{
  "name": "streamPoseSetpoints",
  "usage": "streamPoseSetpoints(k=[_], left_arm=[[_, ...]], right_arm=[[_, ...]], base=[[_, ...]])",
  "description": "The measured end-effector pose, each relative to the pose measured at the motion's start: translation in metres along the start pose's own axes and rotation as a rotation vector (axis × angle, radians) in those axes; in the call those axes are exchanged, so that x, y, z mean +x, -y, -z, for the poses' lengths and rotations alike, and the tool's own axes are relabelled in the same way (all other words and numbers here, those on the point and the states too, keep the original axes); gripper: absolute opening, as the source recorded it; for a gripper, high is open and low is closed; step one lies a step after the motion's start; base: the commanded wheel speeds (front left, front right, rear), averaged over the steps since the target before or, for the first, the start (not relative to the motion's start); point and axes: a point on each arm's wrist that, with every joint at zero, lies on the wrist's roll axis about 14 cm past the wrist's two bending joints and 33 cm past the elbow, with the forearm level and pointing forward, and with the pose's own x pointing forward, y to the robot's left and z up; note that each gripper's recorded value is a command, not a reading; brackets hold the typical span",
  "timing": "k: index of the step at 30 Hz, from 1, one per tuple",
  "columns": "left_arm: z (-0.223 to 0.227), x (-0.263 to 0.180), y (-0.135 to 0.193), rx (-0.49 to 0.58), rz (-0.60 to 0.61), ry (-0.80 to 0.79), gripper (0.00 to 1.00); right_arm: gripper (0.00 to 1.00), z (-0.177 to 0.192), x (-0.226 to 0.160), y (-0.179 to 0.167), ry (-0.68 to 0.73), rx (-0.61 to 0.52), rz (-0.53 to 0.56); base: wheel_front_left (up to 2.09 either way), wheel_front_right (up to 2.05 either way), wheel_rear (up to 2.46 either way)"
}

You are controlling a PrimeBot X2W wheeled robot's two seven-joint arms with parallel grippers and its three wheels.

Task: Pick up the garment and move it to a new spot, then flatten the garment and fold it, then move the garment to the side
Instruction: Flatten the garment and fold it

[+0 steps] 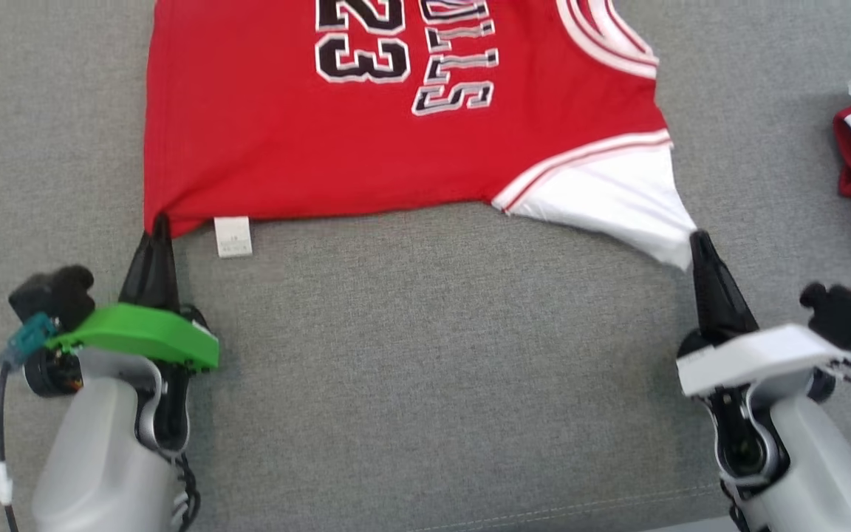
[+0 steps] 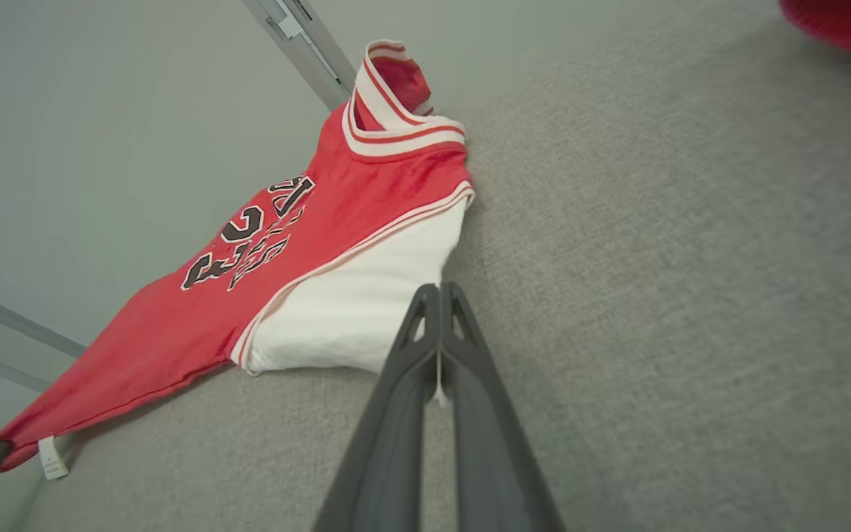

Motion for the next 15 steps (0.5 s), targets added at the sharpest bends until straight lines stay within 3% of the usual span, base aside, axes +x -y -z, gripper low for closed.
streamPoseSetpoints(k=[5, 15], left_arm=[[0.002, -0.039, 0.003, -0.025, -0.007, 0.016, 0.0], [-0.016, -0.108, -0.004, 0.012, -0.099, 0.002, 0.0]], right_arm=[[0.0, 0.003, -0.053, 0.018, -0.034, 0.037, 0.055], [0.0, 0.015, -0.121, 0.011, -0.233, 0.072, 0.063]], base=[[0.0, 0.0, 0.0], [0.0, 0.0, 0.0]])
